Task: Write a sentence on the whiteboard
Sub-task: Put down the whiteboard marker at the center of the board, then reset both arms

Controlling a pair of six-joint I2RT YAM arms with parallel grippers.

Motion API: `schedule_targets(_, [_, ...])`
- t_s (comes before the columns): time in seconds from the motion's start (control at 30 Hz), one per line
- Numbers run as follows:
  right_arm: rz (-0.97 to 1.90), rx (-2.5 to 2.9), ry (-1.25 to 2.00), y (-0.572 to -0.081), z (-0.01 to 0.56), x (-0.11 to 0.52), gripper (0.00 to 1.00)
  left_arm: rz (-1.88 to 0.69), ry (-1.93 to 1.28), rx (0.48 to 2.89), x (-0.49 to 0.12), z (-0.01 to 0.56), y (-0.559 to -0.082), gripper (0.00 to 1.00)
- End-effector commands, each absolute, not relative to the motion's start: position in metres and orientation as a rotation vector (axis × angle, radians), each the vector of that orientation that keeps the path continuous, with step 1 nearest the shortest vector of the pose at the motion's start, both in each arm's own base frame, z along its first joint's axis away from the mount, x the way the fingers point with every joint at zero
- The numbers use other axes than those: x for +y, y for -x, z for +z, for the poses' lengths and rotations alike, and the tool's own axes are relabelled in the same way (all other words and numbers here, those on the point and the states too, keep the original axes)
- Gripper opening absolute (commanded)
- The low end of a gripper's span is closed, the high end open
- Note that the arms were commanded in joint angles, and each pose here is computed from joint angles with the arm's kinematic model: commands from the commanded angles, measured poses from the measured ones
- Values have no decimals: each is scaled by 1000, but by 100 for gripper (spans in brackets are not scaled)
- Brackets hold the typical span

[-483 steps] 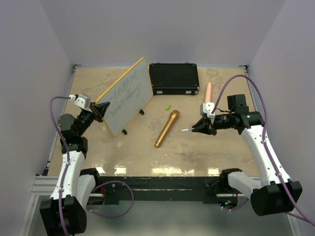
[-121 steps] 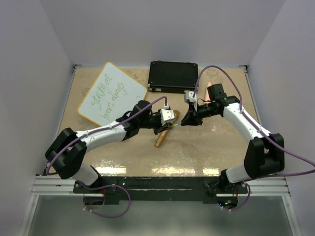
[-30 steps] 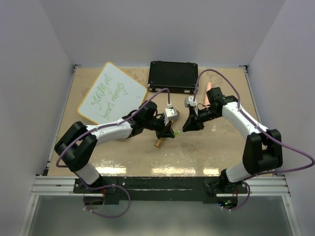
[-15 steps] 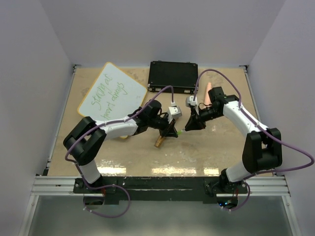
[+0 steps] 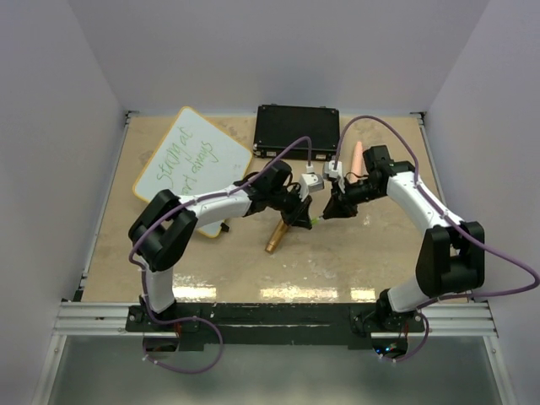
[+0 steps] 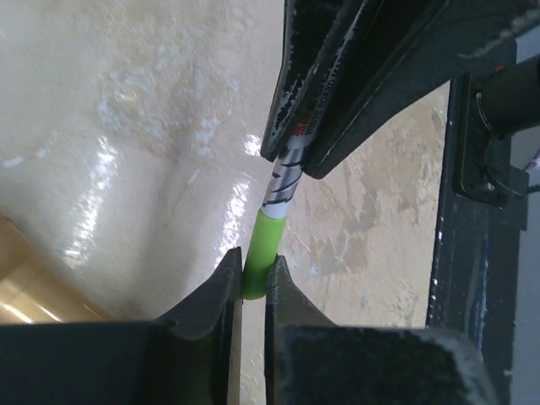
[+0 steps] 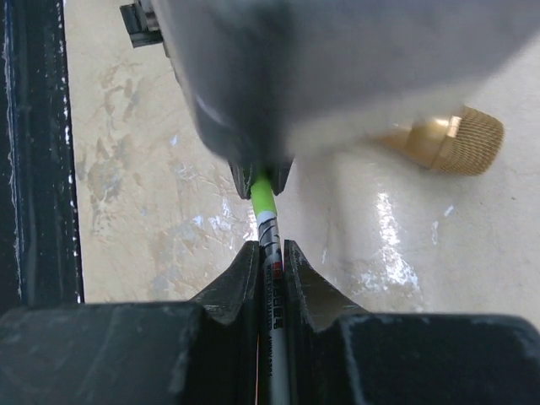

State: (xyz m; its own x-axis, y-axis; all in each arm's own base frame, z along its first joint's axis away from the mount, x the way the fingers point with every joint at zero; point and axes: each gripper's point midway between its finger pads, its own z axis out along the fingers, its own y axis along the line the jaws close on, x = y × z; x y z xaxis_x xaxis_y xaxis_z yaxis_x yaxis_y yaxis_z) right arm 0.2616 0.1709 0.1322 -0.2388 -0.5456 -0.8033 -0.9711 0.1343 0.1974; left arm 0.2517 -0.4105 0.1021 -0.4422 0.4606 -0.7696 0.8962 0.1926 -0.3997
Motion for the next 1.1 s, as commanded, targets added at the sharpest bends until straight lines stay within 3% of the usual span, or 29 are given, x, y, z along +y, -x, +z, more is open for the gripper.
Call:
schedule_targets(0.0, [1145, 1739, 1363, -252, 156, 191, 0, -1182, -1158, 955, -453, 359, -248, 26])
schedule_targets(0.07, [1041, 1778, 1318, -266, 158, 177, 0, -1103, -1127, 1127, -423, 320, -253, 52])
schedule_targets(0.17, [943, 1838, 1305, -275, 152, 167, 0, -1003, -1060, 1325, -373, 289, -256, 69])
schedule_targets(0.27, [892, 1905, 1261, -285, 143, 160, 0, -859, -1033, 1446, -329, 283, -257, 74])
schedule_targets(0.43, [876, 1992, 1218, -291, 124, 154, 24, -689, -920, 1552, -269, 277, -250, 85])
schedule_targets(0.57, [824, 2057, 1181, -298, 110, 147, 31, -642, -839, 1561, -244, 266, -240, 89])
schedule_targets(0.7, [744, 2076, 1148, -307, 113, 139, 46, -632, -798, 1585, -227, 247, -227, 91])
schedule_targets(0.73, [704, 2071, 1131, -310, 120, 134, 55, -628, -782, 1600, -224, 243, -227, 91])
schedule_targets(0.87, [519, 1998, 1072, -324, 175, 114, 66, -654, -702, 1656, -218, 237, -223, 91])
schedule_targets(1.0, [377, 1925, 1025, -323, 225, 102, 72, -736, -586, 1611, -218, 282, -220, 93])
schedule_targets(1.07, [326, 1872, 959, -320, 252, 97, 75, -778, -503, 1587, -216, 310, -220, 100])
